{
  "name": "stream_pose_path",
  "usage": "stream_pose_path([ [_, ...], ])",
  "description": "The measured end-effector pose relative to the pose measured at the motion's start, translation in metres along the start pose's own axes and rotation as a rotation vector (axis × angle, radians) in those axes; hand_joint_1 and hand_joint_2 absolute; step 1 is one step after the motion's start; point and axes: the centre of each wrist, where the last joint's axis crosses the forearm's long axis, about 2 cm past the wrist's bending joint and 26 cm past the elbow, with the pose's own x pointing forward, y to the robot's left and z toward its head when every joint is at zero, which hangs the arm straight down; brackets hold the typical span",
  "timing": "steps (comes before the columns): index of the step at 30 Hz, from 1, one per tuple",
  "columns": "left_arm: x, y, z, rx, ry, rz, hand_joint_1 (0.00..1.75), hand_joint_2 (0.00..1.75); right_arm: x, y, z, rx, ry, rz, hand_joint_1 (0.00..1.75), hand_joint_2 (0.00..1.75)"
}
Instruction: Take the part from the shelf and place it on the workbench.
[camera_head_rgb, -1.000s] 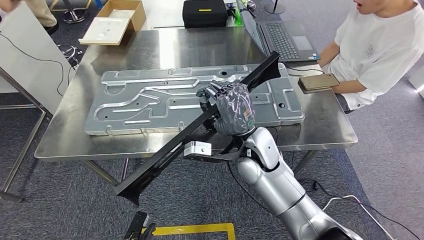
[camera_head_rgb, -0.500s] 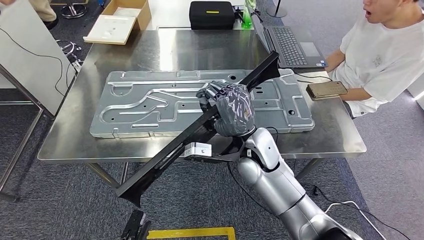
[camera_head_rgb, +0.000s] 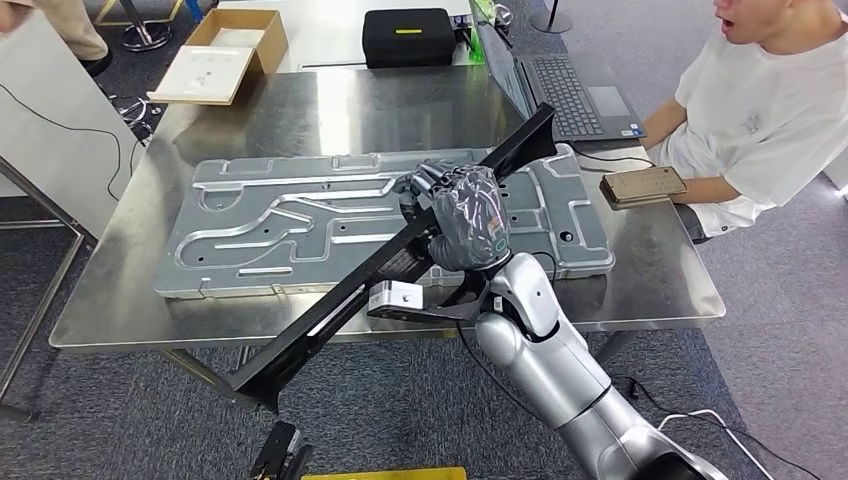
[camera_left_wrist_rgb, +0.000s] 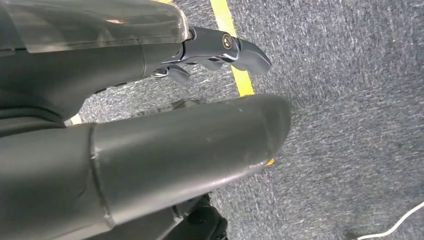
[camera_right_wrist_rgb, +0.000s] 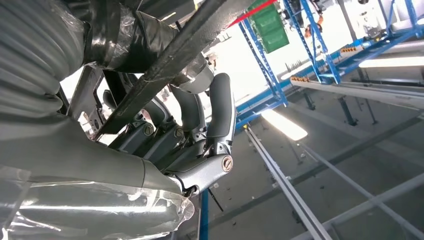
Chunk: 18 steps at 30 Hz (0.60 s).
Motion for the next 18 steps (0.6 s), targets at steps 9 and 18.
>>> stream_pose_path([
  [9,0.002,0.0,-0.001,0.02,0.013,0.017,0.0,0.0,-0.007,0.001,-0.01,0.113,0.084,-0.082,1.75,1.75],
  [18,0.001,-0.003,0.0,-0.001,0.021,0.022,0.0,0.0,-0.046,-0.002,-0.043,0.366,0.175,-0.207,1.75,1.75],
])
